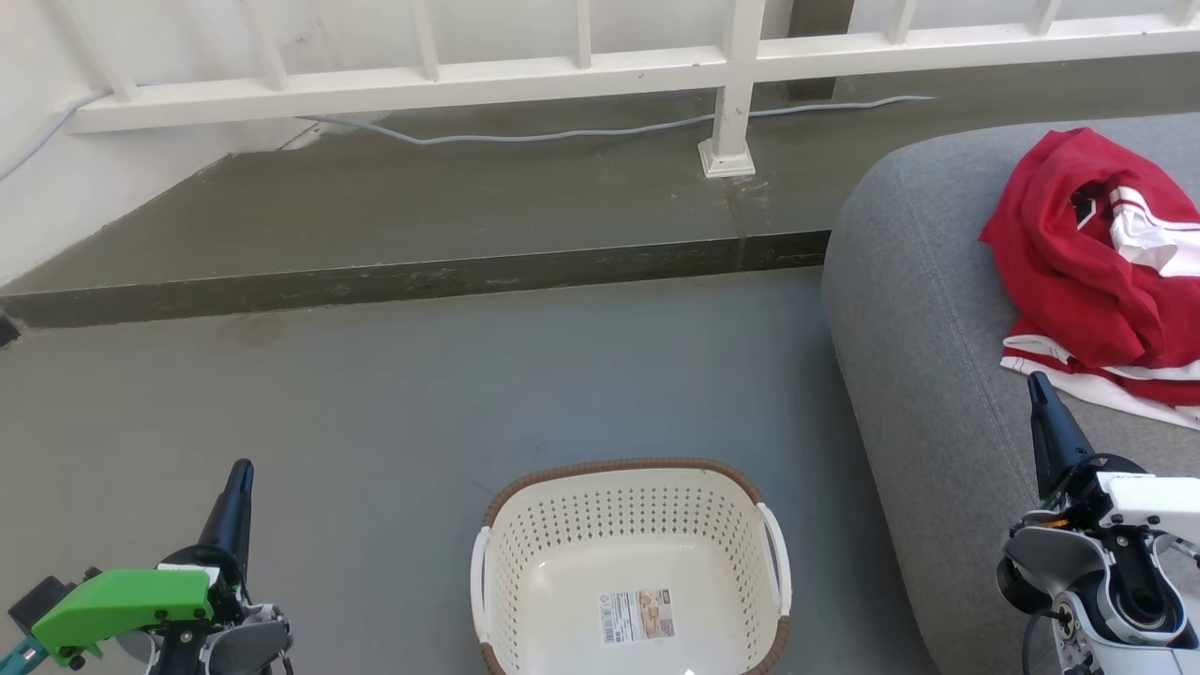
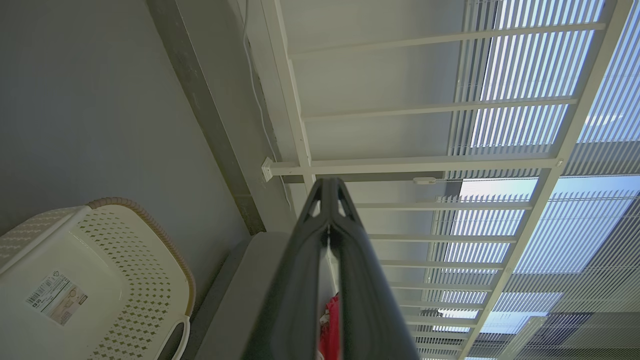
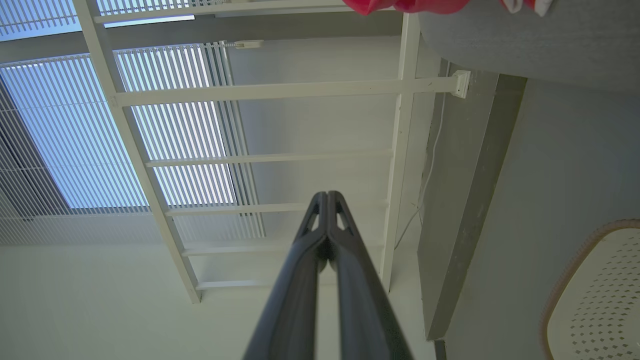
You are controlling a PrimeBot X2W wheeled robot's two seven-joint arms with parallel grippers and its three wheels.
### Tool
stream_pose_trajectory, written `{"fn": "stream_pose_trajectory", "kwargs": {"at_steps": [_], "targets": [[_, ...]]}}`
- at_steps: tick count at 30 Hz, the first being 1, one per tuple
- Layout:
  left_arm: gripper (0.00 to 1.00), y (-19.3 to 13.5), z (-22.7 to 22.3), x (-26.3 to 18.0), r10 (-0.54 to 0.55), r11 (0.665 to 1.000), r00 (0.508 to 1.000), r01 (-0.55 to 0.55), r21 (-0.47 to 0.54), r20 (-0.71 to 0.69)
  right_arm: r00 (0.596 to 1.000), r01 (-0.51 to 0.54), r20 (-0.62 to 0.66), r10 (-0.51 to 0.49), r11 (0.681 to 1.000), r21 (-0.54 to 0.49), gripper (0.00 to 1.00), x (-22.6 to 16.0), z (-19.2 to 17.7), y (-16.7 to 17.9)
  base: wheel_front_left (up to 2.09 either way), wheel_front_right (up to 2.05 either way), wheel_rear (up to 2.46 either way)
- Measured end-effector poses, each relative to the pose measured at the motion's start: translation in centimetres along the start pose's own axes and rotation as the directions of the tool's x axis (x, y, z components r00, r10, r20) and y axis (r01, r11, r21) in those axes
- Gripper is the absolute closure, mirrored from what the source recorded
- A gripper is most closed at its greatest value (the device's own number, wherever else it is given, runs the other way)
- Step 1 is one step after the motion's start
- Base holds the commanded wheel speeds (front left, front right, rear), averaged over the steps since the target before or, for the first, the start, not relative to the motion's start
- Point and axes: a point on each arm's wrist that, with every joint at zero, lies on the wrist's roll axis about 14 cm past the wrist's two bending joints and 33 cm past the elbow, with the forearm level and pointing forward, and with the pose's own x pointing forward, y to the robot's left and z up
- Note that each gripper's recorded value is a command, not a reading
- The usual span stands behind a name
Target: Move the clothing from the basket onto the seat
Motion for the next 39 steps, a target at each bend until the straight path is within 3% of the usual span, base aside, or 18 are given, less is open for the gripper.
{"fn": "stream_pose_trajectory", "kwargs": {"at_steps": [39], "targets": [[1.0, 0.16, -0.17, -0.01, 0.002, 1.0, 1.0, -0.002, -0.008, -0.002, 1.0, 0.004, 0.003, -0.004, 1.0, 0.002, 1.0, -0.02, 0.06, -0.14, 0.0, 0.0, 0.0]]}}
